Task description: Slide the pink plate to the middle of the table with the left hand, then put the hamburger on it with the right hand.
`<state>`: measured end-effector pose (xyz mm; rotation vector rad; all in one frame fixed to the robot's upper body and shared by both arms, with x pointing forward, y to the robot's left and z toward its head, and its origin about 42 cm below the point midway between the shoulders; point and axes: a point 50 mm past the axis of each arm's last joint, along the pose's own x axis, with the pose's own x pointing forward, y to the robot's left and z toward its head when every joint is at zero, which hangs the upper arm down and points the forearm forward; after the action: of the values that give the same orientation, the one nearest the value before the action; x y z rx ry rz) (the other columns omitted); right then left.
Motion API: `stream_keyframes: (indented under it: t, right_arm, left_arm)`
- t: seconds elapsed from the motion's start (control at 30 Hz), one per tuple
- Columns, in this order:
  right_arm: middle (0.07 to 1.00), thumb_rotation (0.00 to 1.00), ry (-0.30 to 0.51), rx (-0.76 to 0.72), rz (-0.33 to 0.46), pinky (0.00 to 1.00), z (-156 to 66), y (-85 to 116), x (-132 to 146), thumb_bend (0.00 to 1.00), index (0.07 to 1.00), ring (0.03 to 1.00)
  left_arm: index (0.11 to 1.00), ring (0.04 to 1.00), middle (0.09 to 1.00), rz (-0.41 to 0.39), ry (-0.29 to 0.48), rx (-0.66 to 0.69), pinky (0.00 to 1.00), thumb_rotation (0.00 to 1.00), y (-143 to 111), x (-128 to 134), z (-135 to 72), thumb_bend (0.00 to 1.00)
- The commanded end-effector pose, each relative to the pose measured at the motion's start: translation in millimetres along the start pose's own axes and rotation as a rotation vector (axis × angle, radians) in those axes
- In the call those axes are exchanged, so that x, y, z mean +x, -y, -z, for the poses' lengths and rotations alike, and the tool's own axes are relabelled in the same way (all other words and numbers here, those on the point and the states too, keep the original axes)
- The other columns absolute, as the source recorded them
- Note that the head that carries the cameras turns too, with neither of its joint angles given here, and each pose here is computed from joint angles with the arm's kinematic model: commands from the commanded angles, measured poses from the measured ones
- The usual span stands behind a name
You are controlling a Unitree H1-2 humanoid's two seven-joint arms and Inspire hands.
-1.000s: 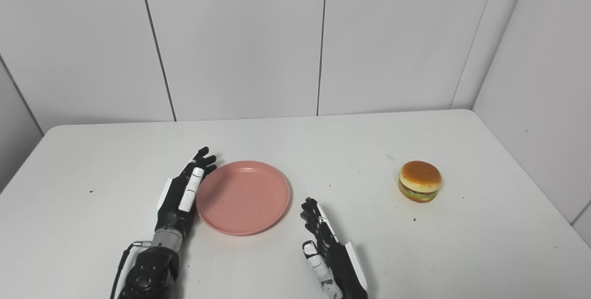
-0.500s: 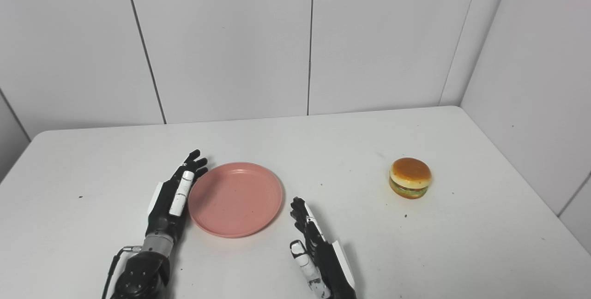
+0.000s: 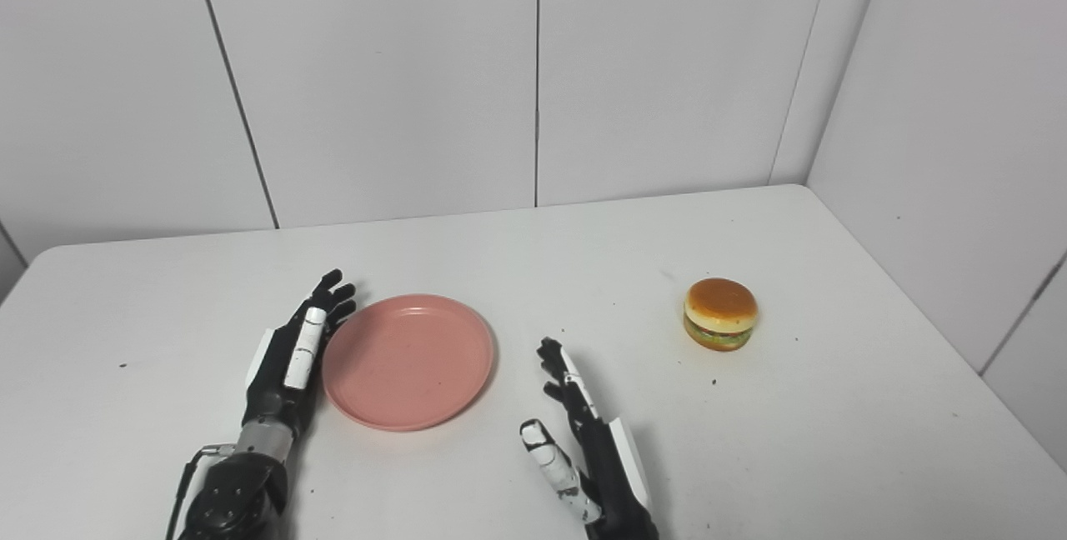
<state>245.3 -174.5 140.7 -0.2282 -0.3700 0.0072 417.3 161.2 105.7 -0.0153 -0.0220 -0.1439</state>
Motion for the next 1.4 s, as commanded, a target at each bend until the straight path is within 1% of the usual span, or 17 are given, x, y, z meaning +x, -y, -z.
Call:
stream_keyframes:
  t: [0.0, 0.1, 0.2, 0.27, 0.33, 0.4, 0.57, 0.6, 0.67, 0.7, 0.83, 0.93, 1.0, 1.07, 1.1, 1.23, 1.37]
  right_arm:
    - [0.951, 0.96, -0.003, -0.059, 0.019, 0.85, -13.2, 1.4, -3.7, 0.80, 0.954, 0.938]
    - [0.951, 0.92, -0.015, -0.180, 0.022, 0.86, -26.0, 14.5, 6.4, 0.79, 0.962, 0.918]
    - [0.964, 0.85, -0.037, -0.263, 0.014, 0.81, -37.2, 29.7, 17.4, 0.84, 0.958, 0.914]
    - [0.955, 0.83, -0.031, -0.307, 0.003, 0.81, -42.7, 38.1, 23.3, 0.86, 0.955, 0.913]
    - [0.948, 0.82, -0.008, -0.364, -0.006, 0.82, -48.5, 50.9, 31.1, 0.90, 0.947, 0.912]
    - [0.955, 0.81, 0.009, -0.406, -0.015, 0.85, -53.9, 62.8, 37.9, 0.94, 0.945, 0.926]
    - [0.955, 0.83, 0.037, -0.495, 0.013, 0.86, -61.2, 88.5, 53.2, 0.95, 0.936, 0.933]
    - [0.950, 0.83, 0.041, -0.510, 0.019, 0.84, -62.0, 93.7, 56.2, 0.95, 0.930, 0.918]
    - [0.950, 0.83, 0.053, -0.549, 0.022, 0.83, -63.2, 103.7, 60.9, 0.95, 0.930, 0.914]
    - [0.948, 0.83, 0.060, -0.569, 0.020, 0.83, -63.7, 108.2, 62.7, 0.92, 0.940, 0.918]
    - [0.924, 0.85, 0.061, -0.658, 0.043, 0.77, -62.4, 127.9, 71.0, 0.93, 0.930, 0.881]
    - [0.917, 0.86, 0.073, -0.733, 0.066, 0.76, -57.5, 143.2, 78.0, 0.92, 0.924, 0.875]
    - [0.916, 0.87, 0.078, -0.784, 0.071, 0.74, -55.7, 149.4, 81.5, 0.91, 0.923, 0.863]
    - [0.895, 0.89, 0.093, -0.888, 0.087, 0.71, -53.5, 158.4, 87.6, 0.91, 0.898, 0.835]
    - [0.893, 0.89, 0.101, -0.937, 0.090, 0.71, -51.8, 162.8, 91.3, 0.91, 0.896, 0.833]
    - [0.887, 0.86, 0.098, -1.031, 0.103, 0.80, -46.4, 174.3, 101.9, 0.92, 0.887, 0.874]
    - [0.877, 0.83, 0.074, -1.058, 0.120, 0.78, -36.2, 184.5, 110.6, 0.92, 0.879, 0.871]
  left_arm:
    - [0.892, 0.902, 0.887, -0.025, -0.085, -0.007, 0.89, 0.94, -13.7, -9.0, 22.1, 0.77]
    - [0.890, 0.902, 0.884, -0.020, -0.086, -0.015, 0.90, 0.94, -13.8, -8.5, 22.4, 0.76]
    - [0.895, 0.907, 0.886, -0.017, -0.091, -0.020, 0.92, 0.94, -14.4, -8.4, 23.7, 0.76]
    - [0.894, 0.904, 0.886, -0.016, -0.094, -0.020, 0.92, 0.94, -14.5, -8.8, 24.4, 0.76]
    - [0.893, 0.898, 0.881, -0.015, -0.097, -0.019, 0.92, 0.93, -14.0, -9.6, 25.5, 0.76]
    - [0.893, 0.894, 0.876, -0.014, -0.099, -0.019, 0.91, 0.93, -13.4, -10.3, 26.7, 0.77]
    - [0.893, 0.894, 0.872, -0.006, -0.097, -0.022, 0.90, 0.93, -11.4, -10.7, 27.7, 0.77]
    - [0.896, 0.898, 0.874, -0.003, -0.095, -0.021, 0.90, 0.93, -11.3, -10.6, 27.5, 0.77]
    - [0.895, 0.900, 0.875, 0.000, -0.096, -0.023, 0.91, 0.93, -11.6, -10.4, 27.1, 0.77]
    - [0.894, 0.904, 0.874, 0.000, -0.097, -0.025, 0.92, 0.93, -11.7, -10.3, 27.0, 0.77]
    - [0.897, 0.908, 0.875, 0.000, -0.102, -0.021, 0.92, 0.93, -13.3, -9.9, 26.4, 0.76]
    - [0.896, 0.906, 0.873, -0.001, -0.105, -0.008, 0.92, 0.93, -14.4, -9.7, 26.7, 0.75]
    - [0.895, 0.902, 0.873, 0.002, -0.102, 0.001, 0.92, 0.93, -14.8, -9.4, 27.0, 0.74]
    - [0.892, 0.892, 0.871, 0.009, -0.096, 0.017, 0.90, 0.93, -13.4, -9.1, 25.8, 0.72]
    - [0.891, 0.891, 0.870, 0.012, -0.094, 0.020, 0.89, 0.93, -12.9, -8.7, 25.0, 0.72]
    - [0.891, 0.890, 0.873, 0.015, -0.091, 0.021, 0.90, 0.92, -12.2, -7.4, 22.7, 0.70]
    - [0.890, 0.892, 0.872, 0.018, -0.093, 0.019, 0.92, 0.92, -13.5, -6.9, 22.7, 0.70]
